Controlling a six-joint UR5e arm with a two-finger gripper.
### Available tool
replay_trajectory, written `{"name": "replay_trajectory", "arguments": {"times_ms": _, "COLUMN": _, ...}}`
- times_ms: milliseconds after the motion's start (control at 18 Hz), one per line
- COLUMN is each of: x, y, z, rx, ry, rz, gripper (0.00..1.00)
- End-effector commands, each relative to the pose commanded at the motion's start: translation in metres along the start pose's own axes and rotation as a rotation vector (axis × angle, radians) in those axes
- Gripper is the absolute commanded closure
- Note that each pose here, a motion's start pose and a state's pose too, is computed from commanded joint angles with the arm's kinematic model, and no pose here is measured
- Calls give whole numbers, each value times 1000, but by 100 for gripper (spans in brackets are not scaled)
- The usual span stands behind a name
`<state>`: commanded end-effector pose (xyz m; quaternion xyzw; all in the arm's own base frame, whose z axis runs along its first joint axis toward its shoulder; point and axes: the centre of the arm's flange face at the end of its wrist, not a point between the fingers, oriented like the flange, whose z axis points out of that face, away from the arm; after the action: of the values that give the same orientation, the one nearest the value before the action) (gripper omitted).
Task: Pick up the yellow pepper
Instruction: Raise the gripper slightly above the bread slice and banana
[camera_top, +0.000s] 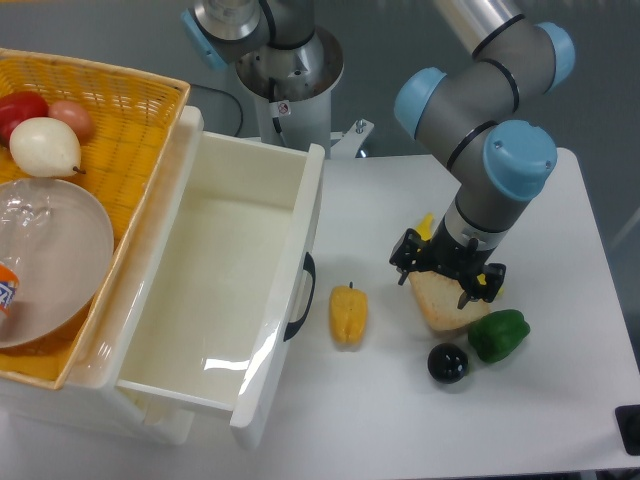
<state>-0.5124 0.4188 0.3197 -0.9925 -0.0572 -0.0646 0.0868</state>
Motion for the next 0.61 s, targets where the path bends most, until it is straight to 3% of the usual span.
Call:
{"name": "replay_trajectory", "arguments": {"times_ms": 444, "x": -1, "y": -8, "z": 16, "rx": 32, "ry": 35, "rz": 49, "gripper": 0}}
{"name": "replay_trajectory", "arguments": {"times_ms": 611, "x": -8, "y": -10, "z": 18, "rx": 45, "ry": 29, "rz": 23, "gripper": 0}}
